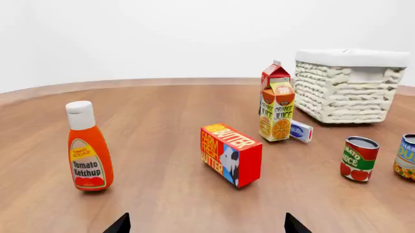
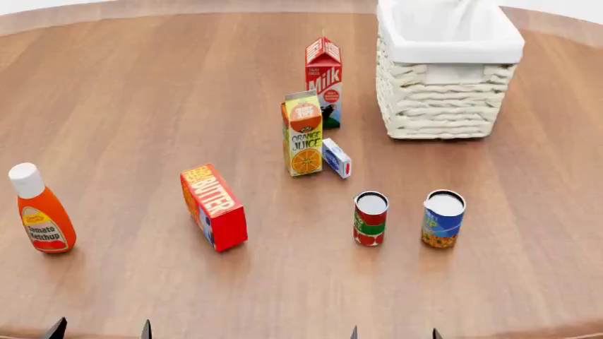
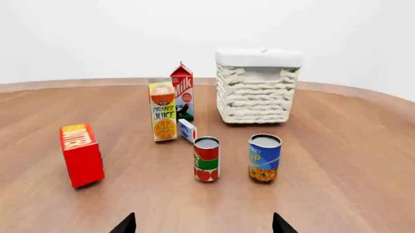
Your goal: Pick up the alphabet soup and the tomato sauce, and put them in the basket.
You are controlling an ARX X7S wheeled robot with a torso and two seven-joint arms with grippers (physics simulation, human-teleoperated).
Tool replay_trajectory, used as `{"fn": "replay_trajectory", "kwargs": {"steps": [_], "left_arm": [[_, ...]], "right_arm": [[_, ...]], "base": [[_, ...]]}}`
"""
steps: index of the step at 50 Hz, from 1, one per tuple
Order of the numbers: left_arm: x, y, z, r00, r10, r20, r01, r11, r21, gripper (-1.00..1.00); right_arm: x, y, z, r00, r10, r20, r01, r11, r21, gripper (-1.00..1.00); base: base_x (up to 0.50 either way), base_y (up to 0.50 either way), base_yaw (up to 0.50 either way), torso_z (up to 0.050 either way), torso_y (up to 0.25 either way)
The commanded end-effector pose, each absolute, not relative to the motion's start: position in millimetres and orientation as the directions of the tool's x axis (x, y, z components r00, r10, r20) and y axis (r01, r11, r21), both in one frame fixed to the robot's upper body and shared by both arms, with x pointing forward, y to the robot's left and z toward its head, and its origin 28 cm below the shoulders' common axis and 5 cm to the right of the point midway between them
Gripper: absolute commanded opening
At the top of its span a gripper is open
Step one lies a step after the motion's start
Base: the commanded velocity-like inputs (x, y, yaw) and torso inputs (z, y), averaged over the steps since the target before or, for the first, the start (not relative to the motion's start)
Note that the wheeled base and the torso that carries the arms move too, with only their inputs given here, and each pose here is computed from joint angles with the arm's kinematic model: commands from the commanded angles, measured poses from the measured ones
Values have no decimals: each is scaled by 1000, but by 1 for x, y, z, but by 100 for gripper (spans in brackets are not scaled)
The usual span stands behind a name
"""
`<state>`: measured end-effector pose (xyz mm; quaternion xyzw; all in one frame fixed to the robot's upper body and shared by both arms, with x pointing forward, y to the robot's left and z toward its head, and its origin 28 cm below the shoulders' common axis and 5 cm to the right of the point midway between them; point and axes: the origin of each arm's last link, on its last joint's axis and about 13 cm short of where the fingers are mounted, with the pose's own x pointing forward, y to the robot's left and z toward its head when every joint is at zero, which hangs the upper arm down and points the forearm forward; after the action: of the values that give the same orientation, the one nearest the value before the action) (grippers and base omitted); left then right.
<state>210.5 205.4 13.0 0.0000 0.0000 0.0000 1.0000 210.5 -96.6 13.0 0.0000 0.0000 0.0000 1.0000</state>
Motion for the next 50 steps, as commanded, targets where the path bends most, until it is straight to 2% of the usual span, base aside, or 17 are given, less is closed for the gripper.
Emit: {"fn": "replay_trajectory", "kwargs": {"steps": [1,15,17,22,23,27,31,32,37,44,50], "left_arm": [[212,206,10,1000,0,0,0,1000,0,100],[217,209,25,999,17,45,-17,1000,0,100],[221,212,41,995,26,95,-27,1000,12,100],[222,219,79,976,-7,219,-16,995,102,100],[223,220,94,963,-11,270,-37,985,170,100],[219,220,133,919,2,394,-97,970,222,100],[210,217,157,866,-70,495,-94,949,300,100],[205,215,166,837,-99,538,-102,938,330,100],[189,213,182,775,-88,626,-109,957,270,100],[183,210,185,748,-98,656,-117,954,276,100],[182,210,186,742,-101,663,-106,959,264,100]], "right_arm": [[212,-96,11,1000,0,0,0,1000,0,100],[216,-96,20,1000,-7,14,7,1000,-10,100],[219,-95,34,998,-13,68,13,1000,5,100],[220,-92,69,975,7,223,12,996,-87,100],[221,-91,82,965,24,260,-5,997,-73,100],[221,-92,116,938,1,346,6,1000,-20,100],[217,-97,144,905,-12,425,16,1000,-6,100],[214,-100,155,890,-17,455,22,1000,-6,100],[202,-108,174,865,-37,501,29,999,24,100],[197,-115,180,841,-92,534,78,996,49,100],[196,-112,178,841,-79,536,63,997,47,100]], "base": [[0,0,0,0,0],[0,0,0,0,0],[0,0,0,0,0],[0,0,0,0,0],[0,0,0,0,0],[0,0,0,0,0],[0,0,0,0,0],[0,0,0,33,0],[0,0,0,50,0],[0,0,0,50,0],[0,0,0,50,0]]}}
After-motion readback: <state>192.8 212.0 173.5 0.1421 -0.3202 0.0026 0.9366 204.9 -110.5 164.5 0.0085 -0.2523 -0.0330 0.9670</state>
